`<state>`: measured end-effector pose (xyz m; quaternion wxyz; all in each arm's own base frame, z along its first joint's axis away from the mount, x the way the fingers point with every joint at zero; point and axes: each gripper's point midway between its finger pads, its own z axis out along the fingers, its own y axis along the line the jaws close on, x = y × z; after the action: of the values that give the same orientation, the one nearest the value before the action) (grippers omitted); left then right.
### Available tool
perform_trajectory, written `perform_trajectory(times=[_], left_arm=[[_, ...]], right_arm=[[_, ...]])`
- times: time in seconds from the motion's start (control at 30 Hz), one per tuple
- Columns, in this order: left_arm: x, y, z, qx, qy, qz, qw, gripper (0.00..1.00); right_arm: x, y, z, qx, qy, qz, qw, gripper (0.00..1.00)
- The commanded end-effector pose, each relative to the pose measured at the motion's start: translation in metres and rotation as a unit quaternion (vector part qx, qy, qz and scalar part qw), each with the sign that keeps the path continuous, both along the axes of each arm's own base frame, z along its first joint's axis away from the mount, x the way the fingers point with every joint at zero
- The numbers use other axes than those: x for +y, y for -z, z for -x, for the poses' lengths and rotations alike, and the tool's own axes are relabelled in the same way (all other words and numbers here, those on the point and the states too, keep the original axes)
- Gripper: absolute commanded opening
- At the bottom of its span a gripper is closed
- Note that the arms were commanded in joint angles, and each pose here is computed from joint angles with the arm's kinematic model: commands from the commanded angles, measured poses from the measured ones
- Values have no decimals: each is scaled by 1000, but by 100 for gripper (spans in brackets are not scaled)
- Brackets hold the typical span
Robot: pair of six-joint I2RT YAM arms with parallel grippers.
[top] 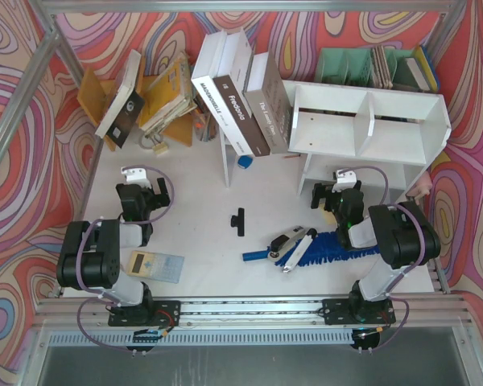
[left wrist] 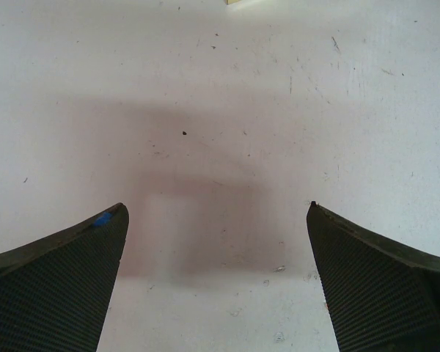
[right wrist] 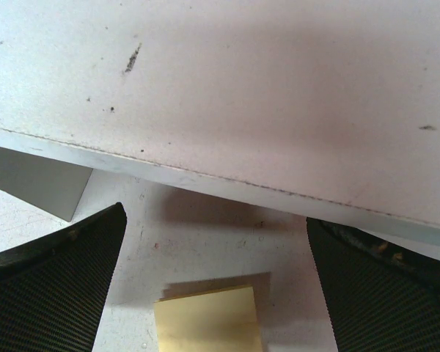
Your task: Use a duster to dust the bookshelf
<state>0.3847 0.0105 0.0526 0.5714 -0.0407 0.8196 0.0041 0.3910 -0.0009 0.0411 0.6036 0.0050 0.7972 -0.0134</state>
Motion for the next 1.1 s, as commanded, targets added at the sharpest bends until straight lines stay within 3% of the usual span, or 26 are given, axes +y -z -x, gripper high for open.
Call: perform_trajectory(times=[0.0, 0.53, 0.8, 1.07], left_arm=[[2, 1, 2, 3, -6, 3, 1000, 98], [4, 1, 3, 0, -10, 1, 1000, 99], [2, -18, 19, -60, -8, -3, 998, 99], [-4, -32, 29, -71, -14, -33, 997, 99]], right_arm=[[-3, -20, -10, -34, 3, 4, 999, 99], [-3, -20, -10, -34, 3, 4, 999, 99], [0, -27, -5, -53, -9, 9, 998, 99], [16, -50, 9, -92, -39, 33, 995, 99]])
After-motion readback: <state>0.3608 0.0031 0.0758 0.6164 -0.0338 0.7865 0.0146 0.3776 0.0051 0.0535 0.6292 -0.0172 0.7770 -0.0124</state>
